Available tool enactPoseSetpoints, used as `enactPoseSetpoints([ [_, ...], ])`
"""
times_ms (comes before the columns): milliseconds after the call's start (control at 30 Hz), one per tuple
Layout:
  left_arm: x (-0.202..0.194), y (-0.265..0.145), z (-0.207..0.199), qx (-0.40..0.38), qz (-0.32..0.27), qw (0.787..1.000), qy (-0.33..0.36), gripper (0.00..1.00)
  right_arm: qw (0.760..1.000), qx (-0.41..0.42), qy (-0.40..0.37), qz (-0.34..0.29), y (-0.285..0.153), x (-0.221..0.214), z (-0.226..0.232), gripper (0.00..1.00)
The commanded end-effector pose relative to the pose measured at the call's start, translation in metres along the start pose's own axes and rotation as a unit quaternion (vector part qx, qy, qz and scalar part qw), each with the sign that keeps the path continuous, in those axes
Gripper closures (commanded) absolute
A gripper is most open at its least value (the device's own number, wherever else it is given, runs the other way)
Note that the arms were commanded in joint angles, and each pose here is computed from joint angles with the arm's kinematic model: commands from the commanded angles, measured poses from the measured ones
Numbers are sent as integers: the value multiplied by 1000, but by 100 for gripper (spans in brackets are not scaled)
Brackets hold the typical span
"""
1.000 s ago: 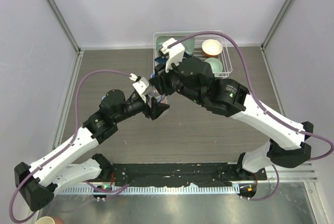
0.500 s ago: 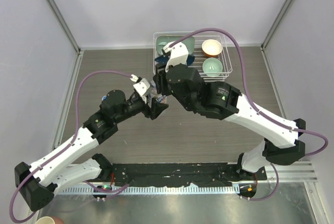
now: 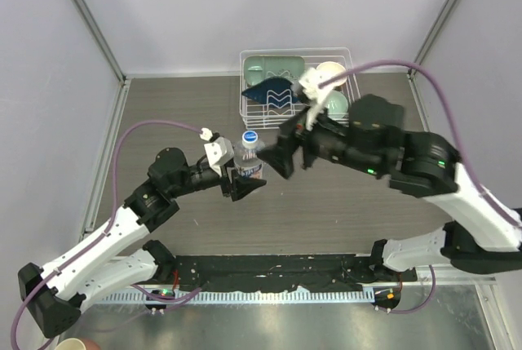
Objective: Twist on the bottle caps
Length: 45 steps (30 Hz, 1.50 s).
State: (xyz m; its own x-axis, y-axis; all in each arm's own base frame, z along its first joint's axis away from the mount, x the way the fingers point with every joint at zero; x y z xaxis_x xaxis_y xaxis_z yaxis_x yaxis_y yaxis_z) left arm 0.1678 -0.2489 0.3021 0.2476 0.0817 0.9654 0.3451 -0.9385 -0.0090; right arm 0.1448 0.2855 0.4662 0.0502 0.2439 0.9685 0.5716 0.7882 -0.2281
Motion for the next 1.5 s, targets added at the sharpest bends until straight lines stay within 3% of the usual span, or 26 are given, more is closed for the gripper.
enactPoseSetpoints([
  [0, -3, -9, -52, -178, 46, 983, -1, 100, 979, 173, -89, -59, -54, 4, 33, 18],
  [67, -10, -17, -68, -245, 76, 967, 4, 100, 969, 202, -108, -89, -74, 10, 37, 18],
  [100, -11, -27, -84, -303, 92, 948, 2, 100, 966, 211, -113, -100, -81, 13, 38, 18],
  [200, -13, -35, -96, -359, 115, 926, -8, 100, 953, 243, -130, -127, -93, 21, 44, 20],
  [433, -7, -36, -107, -403, 122, 907, -3, 100, 933, 291, -154, -147, -81, 27, 61, 29],
  [967, 1, -35, -114, -424, 109, 898, 29, 100, 907, 363, -159, -146, -53, 31, 79, 34],
  [1133, 2, -36, -114, -422, 105, 900, 33, 100, 907, 368, -151, -138, -46, 26, 79, 40],
  [1467, 8, -36, -116, -420, 95, 902, 41, 100, 912, 366, -142, -118, -29, 16, 77, 42],
])
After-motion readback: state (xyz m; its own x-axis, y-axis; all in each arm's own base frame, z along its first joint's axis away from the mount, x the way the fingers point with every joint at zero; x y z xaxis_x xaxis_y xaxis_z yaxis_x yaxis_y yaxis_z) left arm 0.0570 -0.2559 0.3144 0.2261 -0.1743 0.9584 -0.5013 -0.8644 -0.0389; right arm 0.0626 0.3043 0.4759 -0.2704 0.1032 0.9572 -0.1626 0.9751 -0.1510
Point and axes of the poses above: each gripper's point midway between its finger pads, its own y axis out along the fingers, its own z axis along the line the jaws close on, x = y × z, the point moved 3 cm from there along -y, back along the fingers, and after that the axes turned 13 degrees about -y, right-handed, at the moved point
